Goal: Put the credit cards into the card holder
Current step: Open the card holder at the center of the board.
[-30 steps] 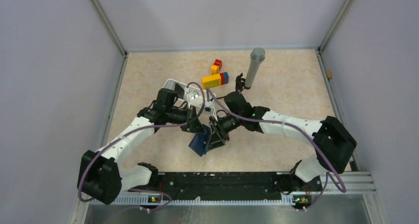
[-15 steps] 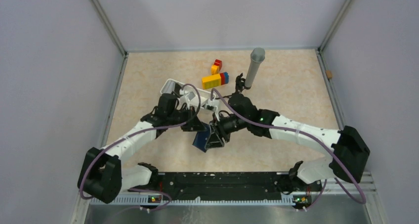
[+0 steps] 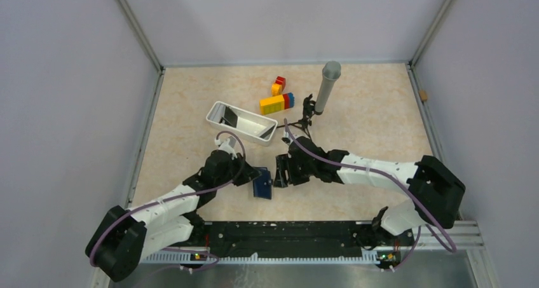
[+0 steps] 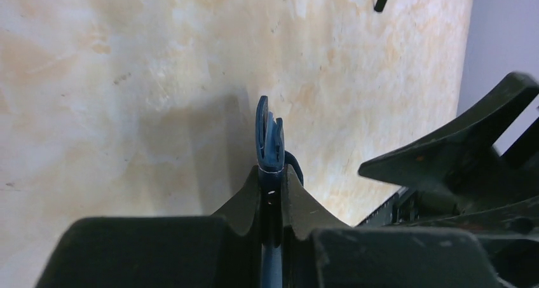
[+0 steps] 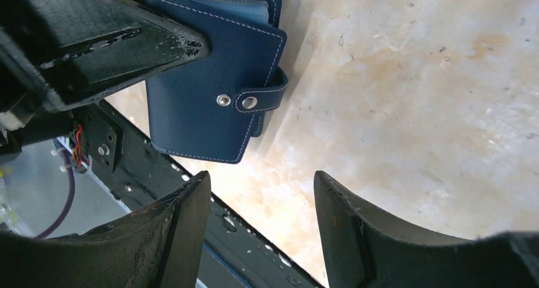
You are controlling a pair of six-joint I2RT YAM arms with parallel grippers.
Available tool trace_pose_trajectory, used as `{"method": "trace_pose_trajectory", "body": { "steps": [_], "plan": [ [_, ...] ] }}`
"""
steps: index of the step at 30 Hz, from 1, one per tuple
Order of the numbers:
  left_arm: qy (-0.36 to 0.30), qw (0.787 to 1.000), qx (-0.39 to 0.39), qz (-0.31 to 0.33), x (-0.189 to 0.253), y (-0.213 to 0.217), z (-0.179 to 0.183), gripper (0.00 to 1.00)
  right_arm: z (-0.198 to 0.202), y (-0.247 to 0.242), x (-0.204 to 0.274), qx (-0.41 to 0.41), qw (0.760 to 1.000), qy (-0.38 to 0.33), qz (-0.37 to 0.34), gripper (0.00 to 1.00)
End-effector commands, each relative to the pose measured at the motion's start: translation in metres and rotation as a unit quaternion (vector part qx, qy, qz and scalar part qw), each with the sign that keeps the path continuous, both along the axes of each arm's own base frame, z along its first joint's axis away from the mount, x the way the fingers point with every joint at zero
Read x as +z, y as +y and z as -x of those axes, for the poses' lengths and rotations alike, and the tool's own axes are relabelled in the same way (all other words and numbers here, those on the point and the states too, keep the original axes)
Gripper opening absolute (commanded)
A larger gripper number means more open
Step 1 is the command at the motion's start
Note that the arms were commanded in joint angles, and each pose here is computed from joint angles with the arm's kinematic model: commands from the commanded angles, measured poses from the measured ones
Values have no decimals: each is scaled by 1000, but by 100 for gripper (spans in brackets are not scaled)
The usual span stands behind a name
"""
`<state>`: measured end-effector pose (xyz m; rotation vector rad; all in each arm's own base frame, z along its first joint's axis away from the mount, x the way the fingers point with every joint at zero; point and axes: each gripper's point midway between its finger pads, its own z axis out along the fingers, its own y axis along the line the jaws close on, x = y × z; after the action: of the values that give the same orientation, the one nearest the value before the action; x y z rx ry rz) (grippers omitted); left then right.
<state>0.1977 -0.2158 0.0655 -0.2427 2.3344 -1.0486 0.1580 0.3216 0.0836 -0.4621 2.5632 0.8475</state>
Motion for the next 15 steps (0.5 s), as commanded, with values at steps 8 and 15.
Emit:
{"method": "trace_pose_trajectory", "body": {
  "steps": [8,15],
  "plan": [
    [-30,999,42,9,4,-1,-19,0,-18,43,-14,-26,999,10,-26,60],
    [-24,999,43,3,-2,0,-20,0,-36,60,-17,-21,1000,-15,-15,58]
  ]
}}
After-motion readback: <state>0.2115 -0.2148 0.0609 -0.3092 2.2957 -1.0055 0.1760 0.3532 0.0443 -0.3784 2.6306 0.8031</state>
